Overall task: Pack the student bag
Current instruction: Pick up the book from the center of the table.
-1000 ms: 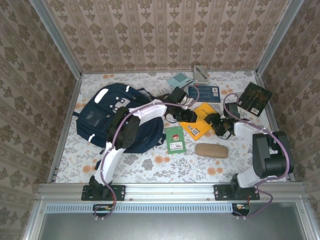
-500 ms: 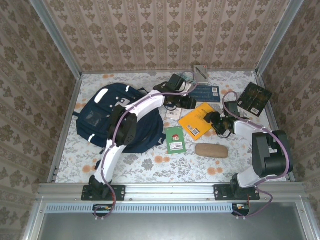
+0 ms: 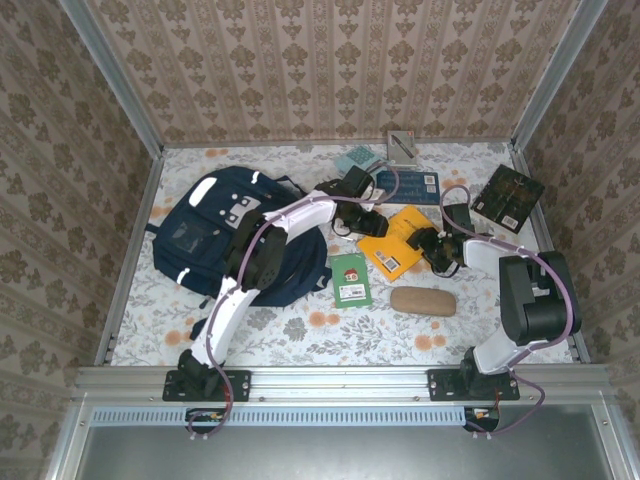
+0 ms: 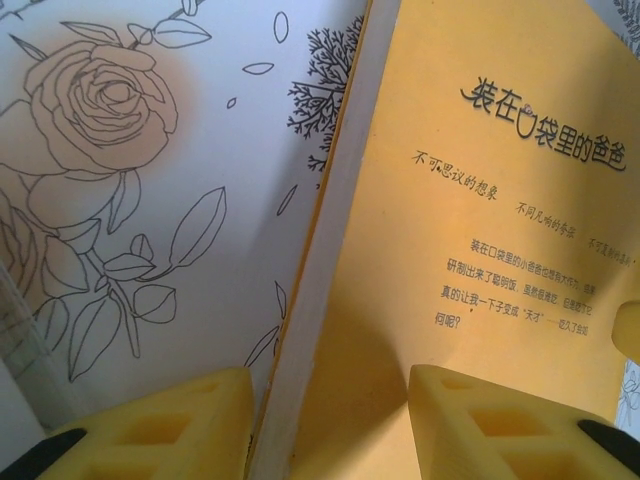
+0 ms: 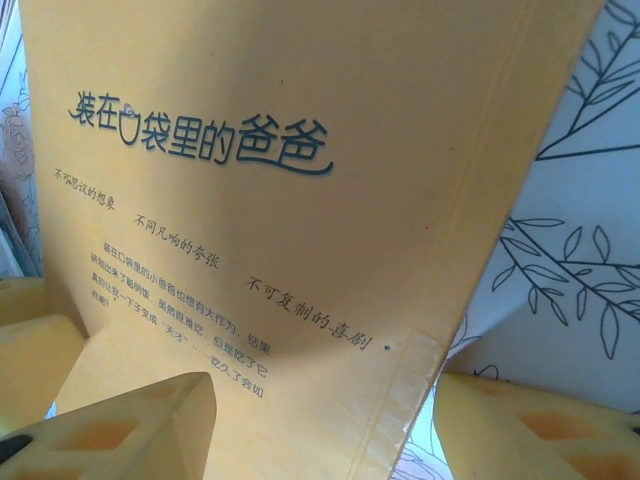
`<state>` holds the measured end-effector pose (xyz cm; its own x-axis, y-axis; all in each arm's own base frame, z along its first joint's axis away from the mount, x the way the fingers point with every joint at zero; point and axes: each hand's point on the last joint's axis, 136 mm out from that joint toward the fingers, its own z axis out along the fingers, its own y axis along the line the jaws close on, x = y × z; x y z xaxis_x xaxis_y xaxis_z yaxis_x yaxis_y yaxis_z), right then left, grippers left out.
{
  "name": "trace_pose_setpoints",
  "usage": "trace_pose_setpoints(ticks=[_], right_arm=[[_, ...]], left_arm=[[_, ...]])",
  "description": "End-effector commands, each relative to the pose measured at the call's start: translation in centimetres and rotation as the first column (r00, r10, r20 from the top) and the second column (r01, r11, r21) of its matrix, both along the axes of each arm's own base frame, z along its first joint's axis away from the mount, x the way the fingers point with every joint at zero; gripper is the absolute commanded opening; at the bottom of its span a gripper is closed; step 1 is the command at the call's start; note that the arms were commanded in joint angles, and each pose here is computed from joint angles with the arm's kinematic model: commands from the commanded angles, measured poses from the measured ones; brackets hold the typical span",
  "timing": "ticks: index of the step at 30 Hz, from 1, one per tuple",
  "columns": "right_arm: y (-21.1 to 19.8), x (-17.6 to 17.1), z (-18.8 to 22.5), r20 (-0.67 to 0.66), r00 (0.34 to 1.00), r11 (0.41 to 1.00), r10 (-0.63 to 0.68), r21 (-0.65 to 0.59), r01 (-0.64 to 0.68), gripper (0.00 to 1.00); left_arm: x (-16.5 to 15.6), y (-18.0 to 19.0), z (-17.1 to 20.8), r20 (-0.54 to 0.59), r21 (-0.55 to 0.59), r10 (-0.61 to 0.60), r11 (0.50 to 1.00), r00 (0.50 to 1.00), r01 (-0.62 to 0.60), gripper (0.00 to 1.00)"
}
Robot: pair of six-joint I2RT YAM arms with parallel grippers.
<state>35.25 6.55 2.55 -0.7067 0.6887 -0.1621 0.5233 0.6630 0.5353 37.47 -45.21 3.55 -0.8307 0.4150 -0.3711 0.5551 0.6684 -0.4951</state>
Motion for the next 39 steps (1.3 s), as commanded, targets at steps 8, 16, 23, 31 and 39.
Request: trace_pose_setpoints(ticks=[8,16,23,31,39], right_arm=[[5.6,3.7,6.6,0.284,0.956,0.962,0.071,0.234,-0.141,0.58],[6.1,4.0,9.7,0.379,0.925,0.945,0.04,0.286,-0.158,0.57],[5.6,3.8,11.3,0.409,0.912,0.949,0.014,0.281,-0.141,0.58],[4.2,2.3,5.7,0.189,0.981,0.983,0.049,0.167,-0.082,0.45],[3.6,2.1,5.0,0.179,0.982,0.99,0.058,0.119,-0.08,0.0]], left_arm=[[-3.9,-0.6,-1.6,-0.169,-0.025,-0.047,0.999,0.985,0.043,0.44],[-4.3,-1.1,-0.5,-0.187,-0.067,-0.065,0.996,0.98,0.053,0.43],[-4.4,-1.4,0.2,-0.19,-0.09,-0.074,0.994,0.979,0.058,0.44],[-4.4,-1.3,0.1,-0.194,-0.083,-0.069,0.995,0.979,0.053,0.44],[-3.4,-1.1,2.7,-0.159,-0.113,-0.043,0.993,0.986,0.025,0.45]])
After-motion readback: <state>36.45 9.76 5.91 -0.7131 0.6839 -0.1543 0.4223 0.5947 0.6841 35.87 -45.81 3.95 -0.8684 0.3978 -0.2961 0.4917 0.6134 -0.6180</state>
